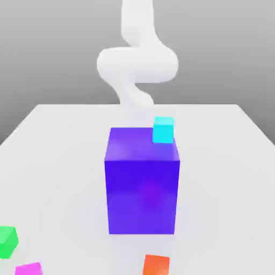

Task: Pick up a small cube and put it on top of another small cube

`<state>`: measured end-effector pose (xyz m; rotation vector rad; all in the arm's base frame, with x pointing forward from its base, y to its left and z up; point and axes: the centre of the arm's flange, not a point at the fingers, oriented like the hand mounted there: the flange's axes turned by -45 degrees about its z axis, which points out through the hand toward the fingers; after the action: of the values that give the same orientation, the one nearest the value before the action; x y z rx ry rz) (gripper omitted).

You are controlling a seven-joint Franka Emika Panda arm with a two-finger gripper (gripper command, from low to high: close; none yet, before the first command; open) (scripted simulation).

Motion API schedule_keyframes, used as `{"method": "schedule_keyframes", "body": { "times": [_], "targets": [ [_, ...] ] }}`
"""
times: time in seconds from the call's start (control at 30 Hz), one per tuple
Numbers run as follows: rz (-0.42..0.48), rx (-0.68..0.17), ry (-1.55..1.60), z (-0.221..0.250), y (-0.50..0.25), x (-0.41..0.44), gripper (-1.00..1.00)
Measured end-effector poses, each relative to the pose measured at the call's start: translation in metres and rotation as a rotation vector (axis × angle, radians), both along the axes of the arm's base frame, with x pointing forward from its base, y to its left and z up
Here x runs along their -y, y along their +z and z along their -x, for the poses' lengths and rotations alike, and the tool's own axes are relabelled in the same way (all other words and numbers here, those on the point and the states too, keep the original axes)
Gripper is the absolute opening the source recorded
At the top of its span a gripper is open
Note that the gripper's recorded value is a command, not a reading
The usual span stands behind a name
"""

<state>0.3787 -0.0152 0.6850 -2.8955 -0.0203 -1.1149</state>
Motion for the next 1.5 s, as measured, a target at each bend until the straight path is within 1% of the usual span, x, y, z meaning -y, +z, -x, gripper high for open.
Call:
{"method": "schedule_keyframes", "body": {
  "times": [0.13, 0.3, 0.47, 0.6, 0.87, 1.13, 1.27, 1.3, 1.5],
  "targets": [
    [-0.029, -0.101, 0.053, -0.049, -0.049, 0.024, 0.0],
    [-0.052, -0.215, 0.103, -0.099, -0.118, 0.05, 0.0],
    [-0.061, -0.321, 0.14, -0.136, -0.194, 0.076, 0.0],
    [-0.055, -0.402, 0.157, -0.155, -0.257, 0.099, 0.0],
    [0.0, -0.557, 0.188, -0.167, -0.379, 0.144, 0.0],
    [0.112, -0.708, 0.215, -0.149, -0.482, 0.196, 0.0],
    [0.13, -0.725, 0.219, -0.147, -0.544, 0.203, 0.0],
    [0.129, -0.725, 0.219, -0.147, -0.553, 0.203, -1.0],
    [0.128, -0.727, 0.22, -0.146, -0.558, 0.203, -1.0]
  ]
}}
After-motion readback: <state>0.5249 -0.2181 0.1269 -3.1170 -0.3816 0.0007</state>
